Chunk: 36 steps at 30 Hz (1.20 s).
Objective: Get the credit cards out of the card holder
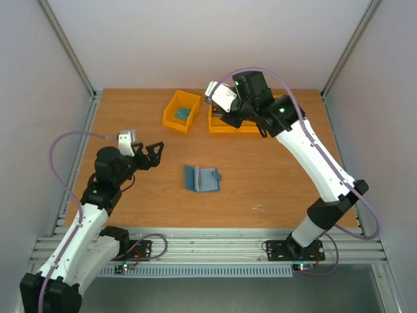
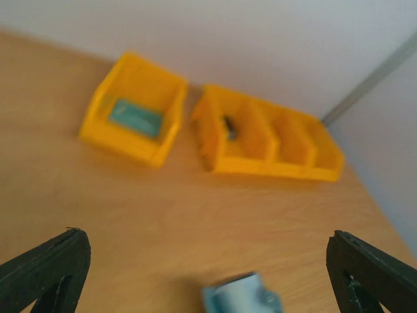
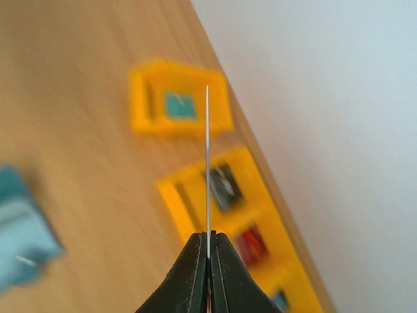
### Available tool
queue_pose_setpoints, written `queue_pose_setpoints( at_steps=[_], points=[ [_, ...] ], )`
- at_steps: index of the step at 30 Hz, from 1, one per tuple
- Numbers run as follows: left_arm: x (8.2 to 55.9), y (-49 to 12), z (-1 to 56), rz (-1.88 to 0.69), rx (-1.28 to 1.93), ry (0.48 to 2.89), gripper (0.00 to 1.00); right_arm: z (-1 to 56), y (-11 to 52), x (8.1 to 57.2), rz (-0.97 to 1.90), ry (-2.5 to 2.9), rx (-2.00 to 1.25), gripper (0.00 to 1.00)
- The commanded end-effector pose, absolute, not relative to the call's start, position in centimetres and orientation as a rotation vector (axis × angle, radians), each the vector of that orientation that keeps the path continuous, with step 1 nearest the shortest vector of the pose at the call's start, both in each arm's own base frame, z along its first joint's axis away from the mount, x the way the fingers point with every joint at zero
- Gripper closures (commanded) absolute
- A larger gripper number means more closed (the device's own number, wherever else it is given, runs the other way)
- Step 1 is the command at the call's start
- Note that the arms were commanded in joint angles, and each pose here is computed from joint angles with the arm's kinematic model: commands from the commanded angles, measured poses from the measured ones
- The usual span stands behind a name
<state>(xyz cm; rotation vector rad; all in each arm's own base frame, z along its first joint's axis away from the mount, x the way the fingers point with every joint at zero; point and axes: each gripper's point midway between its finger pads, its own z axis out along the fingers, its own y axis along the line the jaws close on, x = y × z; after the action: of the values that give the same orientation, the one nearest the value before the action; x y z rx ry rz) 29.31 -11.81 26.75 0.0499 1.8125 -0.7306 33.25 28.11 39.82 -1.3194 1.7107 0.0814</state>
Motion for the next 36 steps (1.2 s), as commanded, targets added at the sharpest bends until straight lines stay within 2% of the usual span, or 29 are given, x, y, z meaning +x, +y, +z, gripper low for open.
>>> queue_pose_setpoints(
  at_steps=[1, 6, 12, 23, 36],
  points=[
    [29.7, -7.3, 21.6, -0.614, -0.293, 1.943, 0.01, 36.9, 20.4, 42.0, -0.555, 1.734, -1.266, 0.99],
    [30.0, -5.7, 18.4, -0.567, -0.352, 1.982, 0.01, 33.3, 16.2, 47.2, -0.584, 1.812, -1.243, 0.99],
    [29.8, -3.7, 14.9, -0.499, -0.415, 2.031, 0.01, 26.1, 12.6, 52.3, -0.637, 1.931, -1.291, 0.99],
    [31.2, -3.7, 13.8, -0.513, -0.39, 2.075, 0.01, 15.9, 11.6, 59.2, -0.745, 1.974, -1.448, 0.99],
    [32.3, -2.1, 12.9, -0.456, -0.446, 2.082, 0.01, 12.0, 10.4, 62.5, -0.819, 1.967, -1.467, 0.99]
  ],
)
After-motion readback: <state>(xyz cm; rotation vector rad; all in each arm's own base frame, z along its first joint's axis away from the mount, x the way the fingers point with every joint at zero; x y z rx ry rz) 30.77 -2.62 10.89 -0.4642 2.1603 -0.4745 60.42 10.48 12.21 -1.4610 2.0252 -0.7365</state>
